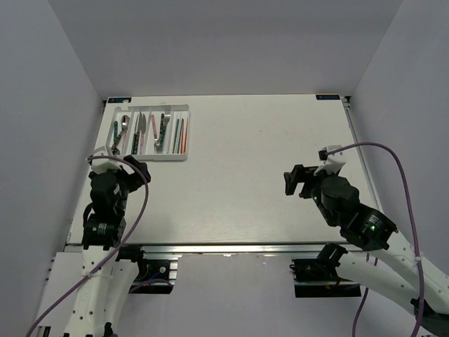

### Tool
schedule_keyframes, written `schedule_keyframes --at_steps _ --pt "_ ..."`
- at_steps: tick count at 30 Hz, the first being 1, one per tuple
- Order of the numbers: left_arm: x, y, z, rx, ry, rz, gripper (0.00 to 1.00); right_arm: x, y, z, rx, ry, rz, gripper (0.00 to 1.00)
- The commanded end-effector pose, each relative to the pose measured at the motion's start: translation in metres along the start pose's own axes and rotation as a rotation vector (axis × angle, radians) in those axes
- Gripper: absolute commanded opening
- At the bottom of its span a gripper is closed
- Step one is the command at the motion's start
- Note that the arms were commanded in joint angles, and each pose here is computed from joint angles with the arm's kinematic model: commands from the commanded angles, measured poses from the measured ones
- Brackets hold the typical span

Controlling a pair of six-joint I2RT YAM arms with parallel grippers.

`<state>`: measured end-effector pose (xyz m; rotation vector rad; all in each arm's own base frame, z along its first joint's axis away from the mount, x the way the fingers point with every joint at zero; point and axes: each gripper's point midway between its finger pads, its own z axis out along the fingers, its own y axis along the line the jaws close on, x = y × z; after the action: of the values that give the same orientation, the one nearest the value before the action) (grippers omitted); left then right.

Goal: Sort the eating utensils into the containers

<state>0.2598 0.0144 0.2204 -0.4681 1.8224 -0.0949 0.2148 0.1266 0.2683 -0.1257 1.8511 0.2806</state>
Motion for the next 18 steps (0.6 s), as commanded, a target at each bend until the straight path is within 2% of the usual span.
schedule_keyframes --at_steps 1,6,18 --pt "-0.014 -0.019 -0.01 0.076 -0.062 -0.026 0.98 0.021 -0.009 -0.004 0.007 0.019 0.009 0.89" --pt "-0.02 0.007 -0.013 -0.071 -0.092 -0.054 0.98 0.039 -0.008 -0.004 -0.002 0.067 0.034 0.89" --pt "-0.018 0.012 -0.013 -0.101 -0.096 -0.066 0.98 0.038 -0.005 -0.003 -0.006 0.076 0.054 0.89"
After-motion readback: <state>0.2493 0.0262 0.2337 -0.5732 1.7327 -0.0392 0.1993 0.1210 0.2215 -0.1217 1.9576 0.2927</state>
